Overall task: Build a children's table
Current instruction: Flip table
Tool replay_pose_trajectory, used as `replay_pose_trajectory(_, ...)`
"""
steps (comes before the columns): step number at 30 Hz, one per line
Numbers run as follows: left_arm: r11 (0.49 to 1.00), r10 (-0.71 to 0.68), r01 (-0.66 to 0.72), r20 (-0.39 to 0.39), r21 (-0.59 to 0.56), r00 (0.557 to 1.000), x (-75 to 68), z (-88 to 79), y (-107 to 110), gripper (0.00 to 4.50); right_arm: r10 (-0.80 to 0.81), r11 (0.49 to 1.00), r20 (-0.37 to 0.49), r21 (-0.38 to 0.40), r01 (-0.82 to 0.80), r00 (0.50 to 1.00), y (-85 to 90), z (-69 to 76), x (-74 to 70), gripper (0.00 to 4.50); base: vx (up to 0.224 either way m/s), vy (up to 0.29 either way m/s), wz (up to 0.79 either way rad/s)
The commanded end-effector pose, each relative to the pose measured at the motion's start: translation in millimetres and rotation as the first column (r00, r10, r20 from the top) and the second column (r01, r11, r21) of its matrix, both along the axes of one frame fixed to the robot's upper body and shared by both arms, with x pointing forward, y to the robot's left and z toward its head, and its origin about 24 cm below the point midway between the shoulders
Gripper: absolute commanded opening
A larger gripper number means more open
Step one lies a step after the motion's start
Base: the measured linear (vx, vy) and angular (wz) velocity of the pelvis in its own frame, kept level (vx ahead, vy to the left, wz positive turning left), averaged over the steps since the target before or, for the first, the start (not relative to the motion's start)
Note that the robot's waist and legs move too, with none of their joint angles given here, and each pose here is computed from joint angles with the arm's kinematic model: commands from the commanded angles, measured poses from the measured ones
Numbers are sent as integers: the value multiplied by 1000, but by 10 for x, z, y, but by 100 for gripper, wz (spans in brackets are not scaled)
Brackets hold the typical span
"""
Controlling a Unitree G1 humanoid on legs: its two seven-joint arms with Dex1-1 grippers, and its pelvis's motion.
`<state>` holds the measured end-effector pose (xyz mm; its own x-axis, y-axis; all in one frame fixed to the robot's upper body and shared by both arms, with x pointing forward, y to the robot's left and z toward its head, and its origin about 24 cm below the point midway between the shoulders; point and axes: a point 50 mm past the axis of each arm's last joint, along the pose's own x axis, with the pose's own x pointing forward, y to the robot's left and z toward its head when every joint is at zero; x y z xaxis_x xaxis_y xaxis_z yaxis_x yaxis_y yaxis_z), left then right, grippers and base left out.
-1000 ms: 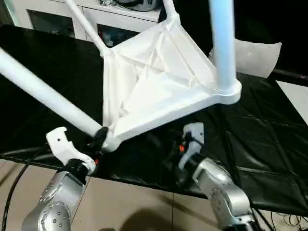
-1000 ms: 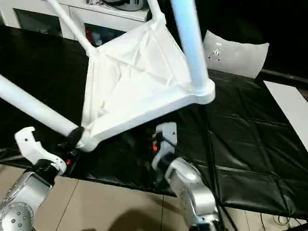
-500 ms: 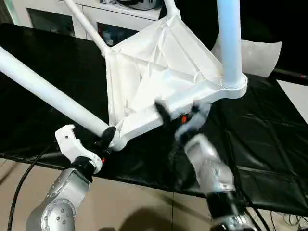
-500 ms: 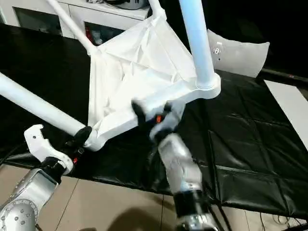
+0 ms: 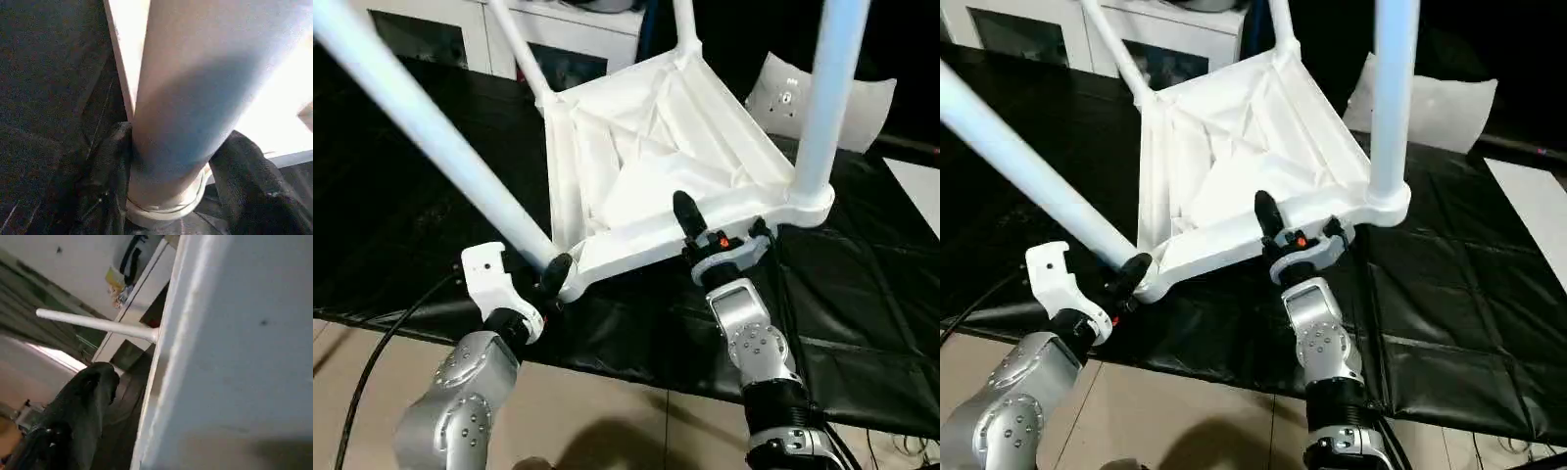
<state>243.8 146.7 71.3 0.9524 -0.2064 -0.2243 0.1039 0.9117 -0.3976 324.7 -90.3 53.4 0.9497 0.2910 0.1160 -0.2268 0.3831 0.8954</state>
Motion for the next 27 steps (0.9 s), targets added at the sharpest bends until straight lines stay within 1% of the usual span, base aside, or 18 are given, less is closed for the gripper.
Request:
replay_pose_trajectory(1, 991, -136, 133, -119, -28, 984, -55, -234, -271, 211, 158, 953, 193, 228, -201, 968, 772, 589, 0, 369, 0, 0, 0)
replay_pose_trajectory(3, 991, -134, 133, -119, -13, 984, -55, -246, -279, 211, 162, 939, 185, 274, -209, 969, 779, 587, -7, 344, 0, 0, 0)
replay_pose_trajectory(4, 991, -134, 133, -119, -13, 984, -55, -246, -279, 211, 162, 939, 185, 274, -209, 969, 779, 587, -7, 333, 0, 0, 0)
replay_pose_trajectory(7, 990, -143, 144, -114, 1, 983, -57, -250, -297, 211, 173, 936, 194, 274, -222, 966, 787, 583, -13, 322, 0, 0, 0)
replay_pose_trajectory(8, 989, -144, 146, -113, 4, 983, -58, -252, -301, 211, 174, 934, 190, 280, -223, 966, 788, 581, -13, 301, 0, 0, 0)
replay_pose_trajectory(9, 989, -146, 148, -113, 8, 983, -59, -253, -303, 211, 174, 932, 189, 285, -223, 967, 788, 581, -13, 301, 0, 0, 0)
replay_pose_trajectory(11, 988, -151, 154, -113, 17, 982, -60, -256, -306, 211, 180, 931, 193, 284, -231, 965, 790, 583, -14, 279, 0, 0, 0)
replay_pose_trajectory(12, 987, -153, 157, -113, 21, 982, -61, -257, -306, 211, 183, 931, 194, 280, -234, 964, 790, 583, -15, 279, 0, 0, 0)
replay_pose_trajectory(13, 986, -158, 162, -115, 28, 981, -68, -260, -302, 211, 186, 931, 193, 279, -235, 964, 793, 582, -15, 261, 0, 0, 0)
replay_pose_trajectory(14, 986, -161, 166, -118, 35, 980, -72, -265, -300, 211, 186, 931, 190, 279, -234, 964, 792, 579, -14, 261, 0, 0, 0)
replay_pose_trajectory(15, 985, -161, 167, -118, 36, 980, -73, -266, -299, 211, 186, 931, 190, 279, -234, 964, 792, 578, -13, 249, 0, 0, 0)
replay_pose_trajectory(16, 980, -173, 183, -118, 75, 978, -80, -272, -288, 211, 185, 933, 187, 275, -232, 965, 787, 570, -8, 249, 0, 0, 0)
replay_pose_trajectory(17, 979, -180, 190, -113, 79, 977, -82, -270, -286, 211, 184, 933, 186, 275, -231, 965, 786, 568, -7, 237, 0, 0, 0)
replay_pose_trajectory(18, 975, -204, 211, -98, 73, 974, -99, -254, -289, 246, 175, 938, 181, 270, -220, 968, 776, 565, -1, 221, 0, 0, 0)
replay_pose_trajectory(20, 972, -222, 227, -79, 65, 972, -120, -229, -285, 281, 158, 944, 176, 263, -201, 972, 756, 563, 10, 207, 0, 0, 0)
replay_pose_trajectory(22, 973, -223, 227, -74, 48, 972, -135, -218, -274, 281, 145, 948, 170, 259, -186, 975, 734, 562, 23, 207, 0, 0, 0)
replay_pose_trajectory(23, 973, -225, 228, -58, 44, 973, -164, -201, -239, 281, 114, 956, 159, 253, -152, 981, 669, 558, 54, 196, 0, 0, 0)
replay_pose_trajectory(27, 972, -230, 232, -39, 47, 972, -240, -201, -165, 281, 63, 967, 153, 235, -98, 986, 546, 551, 99, 191, 0, 0, 0)
